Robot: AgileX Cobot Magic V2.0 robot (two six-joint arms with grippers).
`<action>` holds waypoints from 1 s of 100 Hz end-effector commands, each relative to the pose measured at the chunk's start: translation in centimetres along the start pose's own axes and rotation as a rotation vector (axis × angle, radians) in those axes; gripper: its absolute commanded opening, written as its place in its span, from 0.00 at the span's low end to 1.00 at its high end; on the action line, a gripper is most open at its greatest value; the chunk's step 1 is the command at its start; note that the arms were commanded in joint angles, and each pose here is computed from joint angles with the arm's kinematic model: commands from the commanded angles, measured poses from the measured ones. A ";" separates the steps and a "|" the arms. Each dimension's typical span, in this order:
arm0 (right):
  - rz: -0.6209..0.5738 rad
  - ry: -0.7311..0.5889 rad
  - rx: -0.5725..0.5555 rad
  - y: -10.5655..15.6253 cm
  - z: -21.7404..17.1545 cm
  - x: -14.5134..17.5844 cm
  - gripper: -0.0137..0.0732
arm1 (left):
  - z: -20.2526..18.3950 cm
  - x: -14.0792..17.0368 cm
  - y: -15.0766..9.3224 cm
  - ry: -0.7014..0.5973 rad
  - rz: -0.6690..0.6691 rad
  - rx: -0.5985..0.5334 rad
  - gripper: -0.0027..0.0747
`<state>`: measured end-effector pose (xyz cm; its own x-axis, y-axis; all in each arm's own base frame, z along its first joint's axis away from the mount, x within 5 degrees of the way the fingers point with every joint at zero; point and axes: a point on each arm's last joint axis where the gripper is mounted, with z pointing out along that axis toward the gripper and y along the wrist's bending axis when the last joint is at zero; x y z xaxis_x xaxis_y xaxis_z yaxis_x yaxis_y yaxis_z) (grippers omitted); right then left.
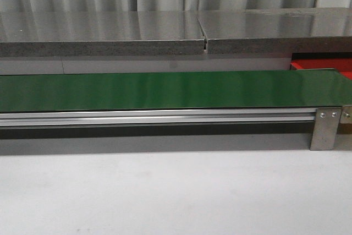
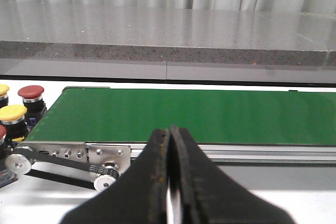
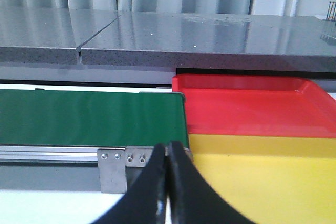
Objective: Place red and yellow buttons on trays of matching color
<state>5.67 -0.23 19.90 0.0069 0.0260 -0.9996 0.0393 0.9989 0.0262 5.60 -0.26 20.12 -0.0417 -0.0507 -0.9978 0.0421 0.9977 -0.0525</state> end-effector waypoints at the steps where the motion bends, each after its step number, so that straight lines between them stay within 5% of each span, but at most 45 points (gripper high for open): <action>1: -0.010 -0.097 0.003 0.0 -0.2 -1.1 0.08 | -0.1 0.2 0.0 -0.087 -0.007 0.004 0.01; 100: -0.010 -0.097 0.003 0.0 -0.2 -1.1 0.08 | -0.6 -1.8 -0.1 -0.137 -0.004 0.004 0.01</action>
<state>5.67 -0.23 19.90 0.0069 0.0260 -0.9996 0.0393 0.9989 0.0262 5.59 -0.25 20.44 -0.0128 -0.0520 -0.9986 0.0430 0.9977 -0.0525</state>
